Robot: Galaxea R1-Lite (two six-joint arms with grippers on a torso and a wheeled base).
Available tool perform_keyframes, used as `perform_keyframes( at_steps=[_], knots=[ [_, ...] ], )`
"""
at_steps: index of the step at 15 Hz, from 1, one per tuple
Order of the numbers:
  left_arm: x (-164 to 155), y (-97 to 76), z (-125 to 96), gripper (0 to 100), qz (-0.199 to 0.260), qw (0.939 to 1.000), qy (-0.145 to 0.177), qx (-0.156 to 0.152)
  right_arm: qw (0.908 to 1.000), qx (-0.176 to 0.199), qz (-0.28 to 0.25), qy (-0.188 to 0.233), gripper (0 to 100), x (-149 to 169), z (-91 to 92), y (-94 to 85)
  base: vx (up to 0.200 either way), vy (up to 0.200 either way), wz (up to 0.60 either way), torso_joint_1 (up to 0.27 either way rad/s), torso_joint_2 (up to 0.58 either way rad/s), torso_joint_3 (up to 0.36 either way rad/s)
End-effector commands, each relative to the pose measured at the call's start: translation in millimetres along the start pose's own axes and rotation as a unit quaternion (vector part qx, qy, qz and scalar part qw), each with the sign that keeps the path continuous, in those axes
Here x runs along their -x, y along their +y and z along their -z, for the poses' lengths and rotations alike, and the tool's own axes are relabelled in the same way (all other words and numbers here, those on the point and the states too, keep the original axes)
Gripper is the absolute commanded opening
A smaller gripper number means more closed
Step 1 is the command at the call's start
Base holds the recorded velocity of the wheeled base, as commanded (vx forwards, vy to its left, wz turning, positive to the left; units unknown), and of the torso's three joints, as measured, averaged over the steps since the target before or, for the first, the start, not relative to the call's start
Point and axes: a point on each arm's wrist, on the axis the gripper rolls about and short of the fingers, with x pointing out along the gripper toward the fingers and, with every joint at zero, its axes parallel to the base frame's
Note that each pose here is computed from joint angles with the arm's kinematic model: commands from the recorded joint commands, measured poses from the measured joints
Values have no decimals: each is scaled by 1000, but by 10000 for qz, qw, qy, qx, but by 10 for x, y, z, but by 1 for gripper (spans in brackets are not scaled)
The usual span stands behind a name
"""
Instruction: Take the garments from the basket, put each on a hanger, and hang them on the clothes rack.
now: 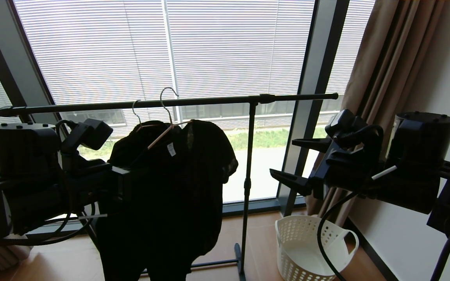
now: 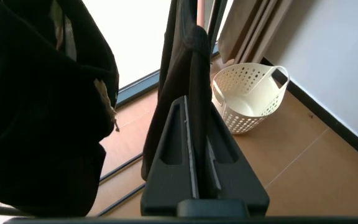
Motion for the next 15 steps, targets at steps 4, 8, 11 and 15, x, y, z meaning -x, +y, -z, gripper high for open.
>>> perform_keyframes(
  at_steps=[4,8,11,15],
  knots=[
    [-17,1,66,0,8,9999,126,38,10000,10,5,-23,100,13,-12,3,0,0,0,0,0,0],
    [-158,24,94,0,40,9996,231,125,10000,0,-2,5,100,-2,1,1,0,0,0,0,0,0],
    [-354,33,98,0,83,9994,43,342,10000,-5,41,53,100,-15,22,-1,0,0,0,0,0,0],
    [-629,91,157,0,67,9990,81,427,10000,-5,56,57,100,-15,22,-2,0,0,0,0,0,0]
  ],
)
